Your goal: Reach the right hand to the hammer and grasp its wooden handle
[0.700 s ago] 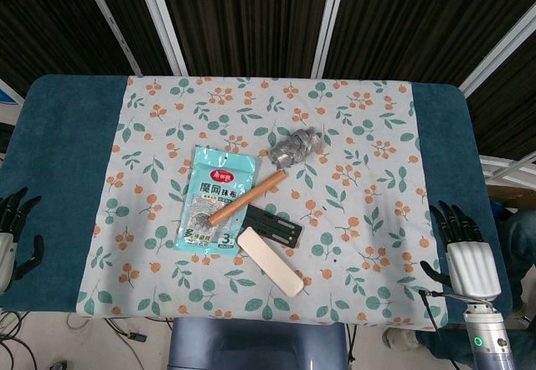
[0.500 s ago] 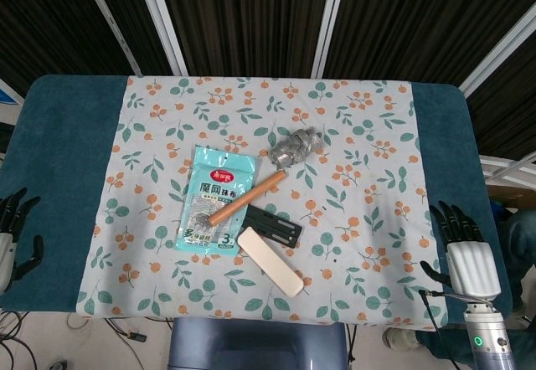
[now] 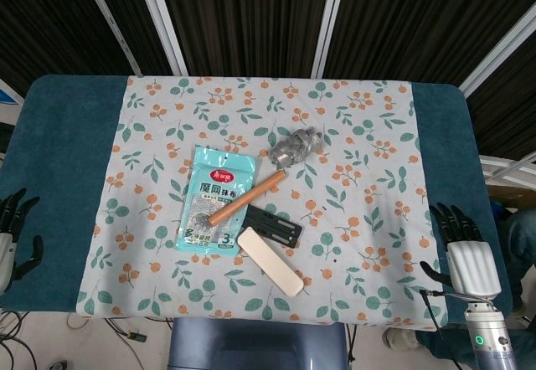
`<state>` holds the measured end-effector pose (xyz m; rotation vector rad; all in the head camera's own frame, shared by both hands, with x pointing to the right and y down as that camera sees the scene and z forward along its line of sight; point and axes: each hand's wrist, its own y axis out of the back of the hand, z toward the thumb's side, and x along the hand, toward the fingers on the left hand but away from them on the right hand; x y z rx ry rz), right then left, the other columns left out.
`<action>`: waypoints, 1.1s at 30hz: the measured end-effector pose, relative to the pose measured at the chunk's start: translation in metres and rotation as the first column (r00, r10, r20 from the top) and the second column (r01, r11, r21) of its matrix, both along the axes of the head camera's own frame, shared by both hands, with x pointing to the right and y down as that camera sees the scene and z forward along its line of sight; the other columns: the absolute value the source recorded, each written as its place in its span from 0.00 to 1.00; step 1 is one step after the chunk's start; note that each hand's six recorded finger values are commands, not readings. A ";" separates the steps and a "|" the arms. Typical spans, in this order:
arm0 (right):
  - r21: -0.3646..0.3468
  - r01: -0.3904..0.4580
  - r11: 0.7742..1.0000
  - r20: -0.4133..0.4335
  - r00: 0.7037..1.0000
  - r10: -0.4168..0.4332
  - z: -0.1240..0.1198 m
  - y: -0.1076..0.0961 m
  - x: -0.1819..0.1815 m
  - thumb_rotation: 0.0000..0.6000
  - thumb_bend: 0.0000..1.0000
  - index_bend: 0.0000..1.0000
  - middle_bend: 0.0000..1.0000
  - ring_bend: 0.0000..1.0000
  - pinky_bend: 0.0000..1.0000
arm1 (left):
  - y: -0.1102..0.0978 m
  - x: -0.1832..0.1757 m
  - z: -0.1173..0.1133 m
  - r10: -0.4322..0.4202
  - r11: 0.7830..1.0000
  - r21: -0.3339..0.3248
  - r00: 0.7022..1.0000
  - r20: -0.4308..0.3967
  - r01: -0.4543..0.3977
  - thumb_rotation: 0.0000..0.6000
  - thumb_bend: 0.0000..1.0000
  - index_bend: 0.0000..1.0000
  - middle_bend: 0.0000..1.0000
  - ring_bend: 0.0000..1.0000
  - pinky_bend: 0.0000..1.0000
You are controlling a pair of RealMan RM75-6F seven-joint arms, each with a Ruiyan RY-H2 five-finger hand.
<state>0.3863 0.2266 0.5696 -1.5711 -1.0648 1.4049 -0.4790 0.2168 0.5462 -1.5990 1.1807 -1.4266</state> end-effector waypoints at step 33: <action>-0.160 0.408 0.899 0.339 0.878 -0.338 0.080 -0.154 -0.171 1.00 0.22 0.12 0.18 0.15 0.16 | 0.003 -0.006 0.004 -0.085 0.995 -0.049 0.996 -0.007 0.085 1.00 0.56 0.11 0.00 0.02 0.00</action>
